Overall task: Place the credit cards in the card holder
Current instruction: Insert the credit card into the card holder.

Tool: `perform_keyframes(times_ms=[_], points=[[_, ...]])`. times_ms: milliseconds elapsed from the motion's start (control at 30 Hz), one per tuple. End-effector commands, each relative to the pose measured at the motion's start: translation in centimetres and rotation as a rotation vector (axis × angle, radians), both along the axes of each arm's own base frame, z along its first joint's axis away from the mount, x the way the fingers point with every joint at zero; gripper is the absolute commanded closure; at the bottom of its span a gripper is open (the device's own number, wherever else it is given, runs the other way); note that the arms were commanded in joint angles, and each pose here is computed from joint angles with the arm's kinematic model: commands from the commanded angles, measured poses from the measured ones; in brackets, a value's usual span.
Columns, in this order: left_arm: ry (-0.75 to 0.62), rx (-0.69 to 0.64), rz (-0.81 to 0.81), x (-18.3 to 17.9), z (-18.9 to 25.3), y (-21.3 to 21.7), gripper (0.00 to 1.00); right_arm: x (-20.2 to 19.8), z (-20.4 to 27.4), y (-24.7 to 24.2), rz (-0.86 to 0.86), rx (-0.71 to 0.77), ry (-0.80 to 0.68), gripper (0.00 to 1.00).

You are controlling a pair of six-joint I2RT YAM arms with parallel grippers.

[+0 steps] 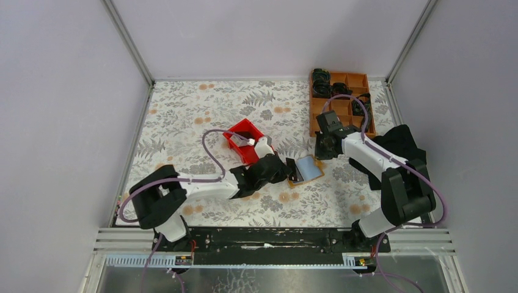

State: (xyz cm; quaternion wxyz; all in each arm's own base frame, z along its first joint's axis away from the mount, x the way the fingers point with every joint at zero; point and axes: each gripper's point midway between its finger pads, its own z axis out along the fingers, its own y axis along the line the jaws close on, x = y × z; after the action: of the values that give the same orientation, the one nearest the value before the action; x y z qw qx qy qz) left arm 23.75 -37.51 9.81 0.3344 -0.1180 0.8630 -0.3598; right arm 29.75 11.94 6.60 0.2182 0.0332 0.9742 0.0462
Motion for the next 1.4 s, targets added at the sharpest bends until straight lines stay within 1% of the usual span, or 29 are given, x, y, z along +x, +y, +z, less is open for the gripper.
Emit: perform_keyframes(times_ms=[0, 233, 467, 667, 933, 1367], points=[[-0.031, -0.045, 0.076, 1.8, 0.9, -1.5, 1.0, 1.4, -0.4, -0.5, -0.051, -0.001, -0.007, 1.0], [-0.012, -0.061, 0.137, 2.8, 0.1, -2.0, 1.0, 1.6, -1.9, -0.7, -0.068, 0.004, 0.037, 1.0], [0.051, -0.111, 0.215, 2.8, -1.4, -1.8, 1.0, 0.8, -3.1, -0.8, -0.077, 0.01, 0.072, 1.0], [0.067, -0.124, 0.245, 2.7, -2.1, -1.7, 1.0, -0.4, -3.8, -0.9, -0.079, 0.015, 0.101, 1.0], [0.061, -0.12, 0.257, 2.7, -2.6, -1.8, 1.0, -1.7, -4.8, -1.0, -0.078, 0.019, 0.147, 1.0], [0.047, -0.068, 0.245, 1.9, -4.4, -1.5, 1.0, -4.4, -6.5, -1.0, -0.076, 0.044, 0.207, 1.0]])
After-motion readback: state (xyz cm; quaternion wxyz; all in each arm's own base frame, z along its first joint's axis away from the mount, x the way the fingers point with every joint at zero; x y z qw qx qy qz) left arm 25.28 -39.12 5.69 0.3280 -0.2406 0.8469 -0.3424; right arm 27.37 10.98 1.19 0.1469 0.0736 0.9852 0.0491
